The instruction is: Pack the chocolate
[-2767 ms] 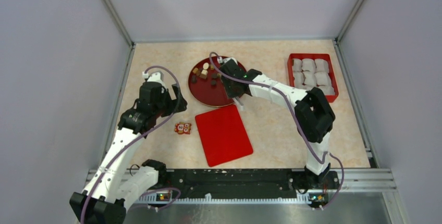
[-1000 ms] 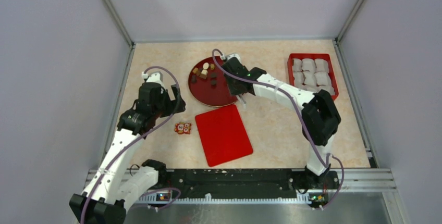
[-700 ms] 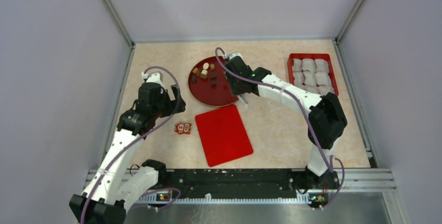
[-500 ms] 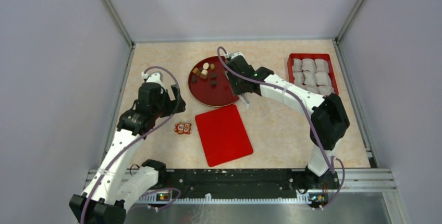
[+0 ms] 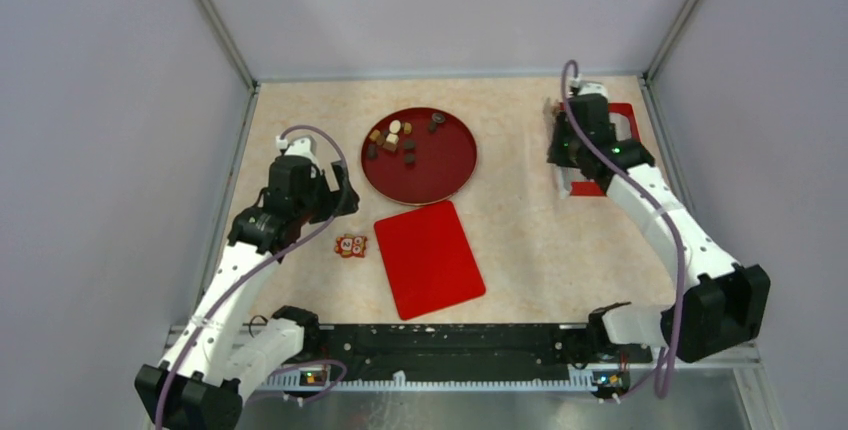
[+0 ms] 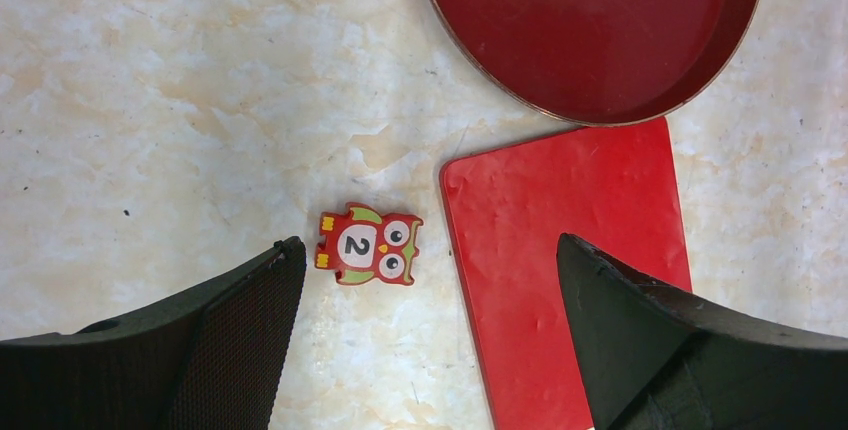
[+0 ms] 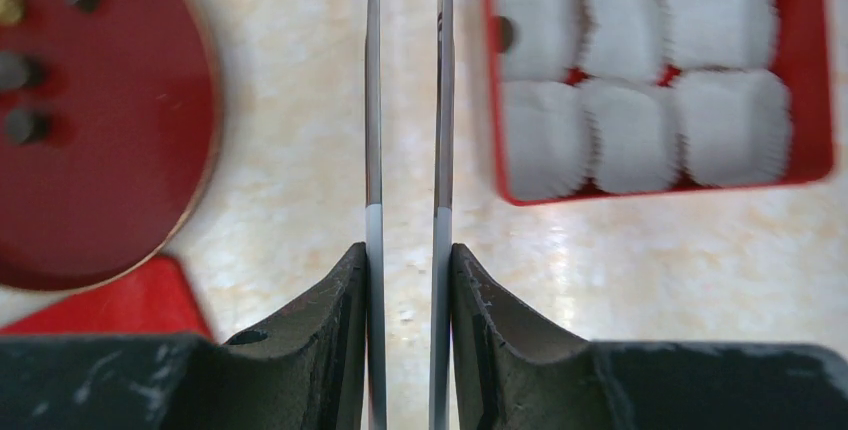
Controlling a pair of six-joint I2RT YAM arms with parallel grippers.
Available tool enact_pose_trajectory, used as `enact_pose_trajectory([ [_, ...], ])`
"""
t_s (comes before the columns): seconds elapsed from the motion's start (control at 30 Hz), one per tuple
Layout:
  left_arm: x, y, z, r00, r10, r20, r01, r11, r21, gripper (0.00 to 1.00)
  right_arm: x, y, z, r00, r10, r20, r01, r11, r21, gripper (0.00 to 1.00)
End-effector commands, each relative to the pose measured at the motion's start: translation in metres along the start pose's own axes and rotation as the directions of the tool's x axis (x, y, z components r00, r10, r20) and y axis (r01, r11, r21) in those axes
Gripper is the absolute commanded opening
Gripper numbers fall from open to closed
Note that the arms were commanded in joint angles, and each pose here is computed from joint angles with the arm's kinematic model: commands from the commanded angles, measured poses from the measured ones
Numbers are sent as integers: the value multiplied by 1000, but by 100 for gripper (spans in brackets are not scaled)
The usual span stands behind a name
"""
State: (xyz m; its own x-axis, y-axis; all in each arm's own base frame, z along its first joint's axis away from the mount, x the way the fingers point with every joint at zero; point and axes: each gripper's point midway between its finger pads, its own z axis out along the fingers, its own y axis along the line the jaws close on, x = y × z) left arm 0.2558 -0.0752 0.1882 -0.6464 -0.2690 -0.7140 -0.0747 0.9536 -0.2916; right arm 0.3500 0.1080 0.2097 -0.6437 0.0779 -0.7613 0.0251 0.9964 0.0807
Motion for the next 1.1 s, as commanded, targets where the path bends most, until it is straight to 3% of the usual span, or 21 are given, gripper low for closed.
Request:
enact_pose_trajectory([
  [0.0,-14,-10,3,999,-3,41,1,999,44,99,8,-51,-12,993,115,11,-115,992,60,15],
  [0.23,-14,-12,10,1000,1,28,-2,999,48,99,35,-103,-4,977,211,-34,-203,966,162,16],
  [0.63,-18,-16,17,1000,5,17,-6,999,53,99,34,-132,26,943,329,-56,-313,930,192,17],
  [1.07,-21,-17,19,1000,13,20,-14,999,50,99,18,-142,41,943,333,-17,-321,920,224,23],
])
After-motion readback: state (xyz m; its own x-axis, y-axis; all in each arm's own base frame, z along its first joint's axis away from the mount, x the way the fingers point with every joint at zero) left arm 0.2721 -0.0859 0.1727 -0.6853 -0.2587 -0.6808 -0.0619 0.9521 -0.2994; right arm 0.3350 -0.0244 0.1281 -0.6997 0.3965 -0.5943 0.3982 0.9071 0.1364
